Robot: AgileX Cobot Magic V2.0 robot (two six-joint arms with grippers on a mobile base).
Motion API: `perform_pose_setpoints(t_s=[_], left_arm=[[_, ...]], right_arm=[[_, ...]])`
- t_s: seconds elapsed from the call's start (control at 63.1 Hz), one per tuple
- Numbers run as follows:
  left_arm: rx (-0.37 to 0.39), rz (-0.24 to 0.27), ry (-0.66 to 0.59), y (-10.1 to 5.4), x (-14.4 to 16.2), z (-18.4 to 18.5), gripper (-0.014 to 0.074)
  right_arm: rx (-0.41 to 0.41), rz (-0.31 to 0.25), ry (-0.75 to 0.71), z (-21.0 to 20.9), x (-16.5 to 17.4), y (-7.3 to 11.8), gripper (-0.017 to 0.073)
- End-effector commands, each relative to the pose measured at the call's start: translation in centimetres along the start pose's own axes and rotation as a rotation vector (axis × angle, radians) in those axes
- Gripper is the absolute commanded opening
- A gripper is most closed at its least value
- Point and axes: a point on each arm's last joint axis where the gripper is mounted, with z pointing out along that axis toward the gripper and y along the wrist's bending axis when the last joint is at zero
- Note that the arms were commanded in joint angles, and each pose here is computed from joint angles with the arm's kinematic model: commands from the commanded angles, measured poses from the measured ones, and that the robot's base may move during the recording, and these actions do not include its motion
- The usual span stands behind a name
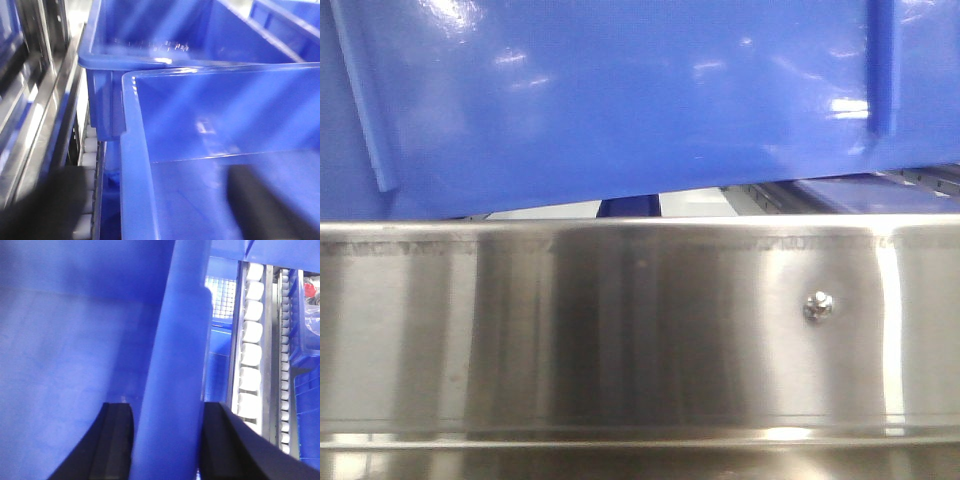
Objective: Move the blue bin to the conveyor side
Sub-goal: 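Close both grippers on the blue bin's side walls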
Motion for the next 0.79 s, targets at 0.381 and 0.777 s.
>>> perform_pose_setpoints(t_s=[0.381, 0.777], left_arm=[[-0.034, -0.124, 0.292, 0.7, 2.4, 5.3, 0.0515], [-0.040, -0.106, 0.282, 0.6, 1.2, 4.8, 0.0515]], right_arm=[[0.022, -0.025, -0.033, -0.8, 0.0, -0.2, -0.0089], [0.022, -0.025, -0.033, -0.8, 0.0, -0.2, -0.0089]])
